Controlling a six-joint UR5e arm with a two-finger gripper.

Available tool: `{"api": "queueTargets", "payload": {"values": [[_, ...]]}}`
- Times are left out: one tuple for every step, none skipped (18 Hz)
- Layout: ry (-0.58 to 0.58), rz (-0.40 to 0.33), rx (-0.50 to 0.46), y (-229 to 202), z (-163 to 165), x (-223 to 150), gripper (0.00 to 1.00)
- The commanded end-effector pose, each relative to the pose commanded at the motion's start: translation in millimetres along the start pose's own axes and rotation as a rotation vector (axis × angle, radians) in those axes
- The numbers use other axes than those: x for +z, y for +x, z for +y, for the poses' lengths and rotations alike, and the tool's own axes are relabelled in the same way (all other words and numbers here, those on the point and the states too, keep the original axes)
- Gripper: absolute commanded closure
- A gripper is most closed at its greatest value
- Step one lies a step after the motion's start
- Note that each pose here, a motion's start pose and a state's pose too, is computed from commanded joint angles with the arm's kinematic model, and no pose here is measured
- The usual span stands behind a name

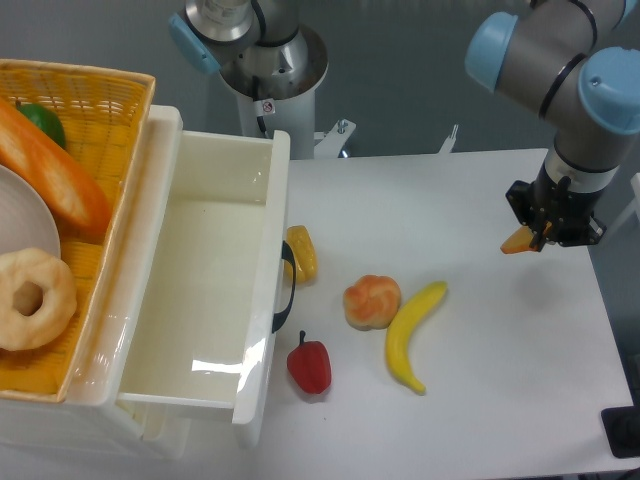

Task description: Place the bread slice in the upper white drawer

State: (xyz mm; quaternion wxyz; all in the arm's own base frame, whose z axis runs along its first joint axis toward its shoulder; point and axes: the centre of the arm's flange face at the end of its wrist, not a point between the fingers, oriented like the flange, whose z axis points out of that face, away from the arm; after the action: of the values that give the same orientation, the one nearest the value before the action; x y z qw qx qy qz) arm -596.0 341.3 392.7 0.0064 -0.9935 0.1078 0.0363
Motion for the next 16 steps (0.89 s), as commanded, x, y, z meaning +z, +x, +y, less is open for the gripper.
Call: {"api": "queueTargets", "payload": {"values": [[0.005,-0.001,0.0,-1.1,-0.6,1.1,1.0],[0.008,-0.005,0.0,-1.5,-2.0,-0.5,1.0],[0.017,-0.016,0.0,-2.8,-3.9,-6.8,1.0],[0.026,-0.021,0.0,-0.8,-13.6,-9.4,1.0],[0.03,-0.022,0.014,3.2,-25.9,-9.8,1.0],[0.043,-0.025,0.0,5.1,-32.0,-11.9,1.0],[0.075,-0.026,-0.026,8.3,-39.8,-17.2,1.0],[0.117,-0.029,-0.045,12.5,-46.3,-26.0,1.0],[0.159,-0.039,-0.057,17.8,-51.2,-39.2,1.0],[0.194,-0.05,-0.063,25.5,-55.9,-54.8,1.0],[0.221,-0.065,-0.066,36.6,-63.1,-72.1,1.0],[0.248,-0.083,-0.088,50.0,-70.2,-93.7,1.0],[0.287,-0.094,-0.135,60.8,-75.7,-113.7,1.0],[0.339,-0.099,-0.179,72.4,-83.0,-133.6,1.0],[0.382,-0.103,-0.215,83.6,-88.4,-151.6,1.0],[0.409,-0.106,-0.238,93.3,-93.5,-164.5,1.0]]}}
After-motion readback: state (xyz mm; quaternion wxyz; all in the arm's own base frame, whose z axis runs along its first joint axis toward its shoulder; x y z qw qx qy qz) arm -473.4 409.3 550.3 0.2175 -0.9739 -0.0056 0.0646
